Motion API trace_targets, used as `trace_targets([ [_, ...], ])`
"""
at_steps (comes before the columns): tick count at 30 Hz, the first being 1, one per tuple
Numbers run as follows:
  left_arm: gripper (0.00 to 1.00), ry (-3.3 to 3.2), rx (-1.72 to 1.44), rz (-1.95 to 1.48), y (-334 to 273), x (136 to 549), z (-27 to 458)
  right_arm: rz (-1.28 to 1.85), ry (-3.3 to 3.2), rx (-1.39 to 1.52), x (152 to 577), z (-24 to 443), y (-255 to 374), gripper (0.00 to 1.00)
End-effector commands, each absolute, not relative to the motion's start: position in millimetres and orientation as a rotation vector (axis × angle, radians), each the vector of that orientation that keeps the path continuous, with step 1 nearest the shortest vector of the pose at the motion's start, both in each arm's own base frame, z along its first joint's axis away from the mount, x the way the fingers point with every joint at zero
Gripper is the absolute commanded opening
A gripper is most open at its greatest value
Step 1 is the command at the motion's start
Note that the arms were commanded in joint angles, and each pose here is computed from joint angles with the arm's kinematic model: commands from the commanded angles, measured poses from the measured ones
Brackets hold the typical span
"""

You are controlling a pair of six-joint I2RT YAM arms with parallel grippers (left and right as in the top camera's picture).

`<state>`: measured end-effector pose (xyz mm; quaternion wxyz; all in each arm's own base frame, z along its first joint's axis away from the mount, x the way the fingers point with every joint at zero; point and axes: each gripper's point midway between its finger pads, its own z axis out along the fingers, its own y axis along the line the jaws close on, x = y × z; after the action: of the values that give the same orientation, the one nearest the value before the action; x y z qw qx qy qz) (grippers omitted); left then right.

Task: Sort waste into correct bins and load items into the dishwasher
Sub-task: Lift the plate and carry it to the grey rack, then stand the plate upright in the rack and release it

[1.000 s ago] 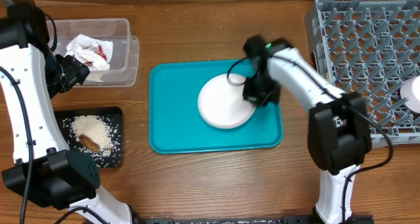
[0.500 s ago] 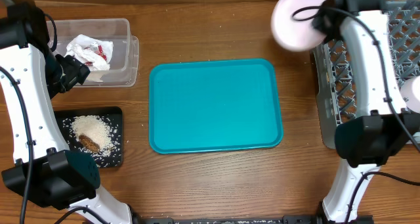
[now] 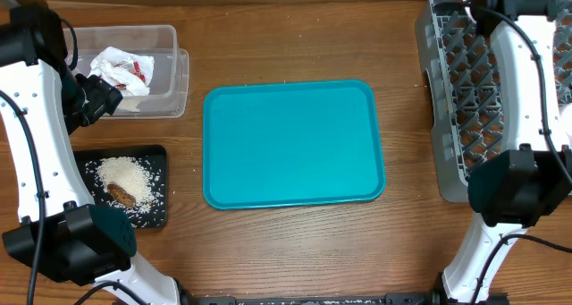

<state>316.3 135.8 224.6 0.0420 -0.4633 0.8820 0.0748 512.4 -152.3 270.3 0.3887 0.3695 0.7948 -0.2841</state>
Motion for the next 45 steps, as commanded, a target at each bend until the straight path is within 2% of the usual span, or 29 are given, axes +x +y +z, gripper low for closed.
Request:
trace_targets([
  [1,1.0,2.687,-1.424,0.23,136.3,315.0,227.4,-0.791,2.032,0.911,507.6,254.8,-154.6,0.04],
  [7,1.0,2.687,-1.424,0.229,136.2,315.0,227.4,-0.829,2.077,0.827,515.4,217.5,-152.2,0.04],
  [18,1.0,2.687,-1.425,0.23,136.3,315.0,227.4,-0.805,2.08,0.787,520.8,219.3,-132.7,0.05],
  [20,1.0,2.687,-1.424,0.23,136.3,315.1,227.4,-0.799,2.087,0.771,520.9,220.4,-125.6,0.09],
  [21,1.0,2.687,-1.425,0.23,136.3,315.0,227.4,-0.797,2.091,0.762,520.5,221.3,-121.6,0.15],
  [23,1.0,2.687,-1.425,0.23,136.3,315.0,227.4,-0.791,2.096,0.747,519.4,224.5,-114.5,0.6],
  [24,1.0,2.687,-1.424,0.23,136.3,315.0,227.4,-0.787,2.099,0.738,518.0,227.1,-110.6,0.95],
  [25,1.0,2.687,-1.425,0.23,136.3,315.0,227.4,-0.783,2.101,0.731,516.7,230.1,-107.5,1.0],
  [31,1.0,2.687,-1.425,0.23,136.3,315.0,227.4,-0.679,2.04,0.787,496.2,271.4,-90.2,1.0],
  [35,1.0,2.687,-1.425,0.23,136.3,315.0,227.4,-0.454,2.014,0.835,466.3,317.1,-71.7,1.0],
  [39,1.0,2.687,-1.425,0.23,136.3,315.0,227.4,-0.194,2.059,0.802,422.2,356.1,-46.7,1.0],
  [45,1.0,2.687,-1.425,0.23,136.3,315.0,227.4,0.009,2.178,0.796,339.4,374.7,-23.7,1.0],
])
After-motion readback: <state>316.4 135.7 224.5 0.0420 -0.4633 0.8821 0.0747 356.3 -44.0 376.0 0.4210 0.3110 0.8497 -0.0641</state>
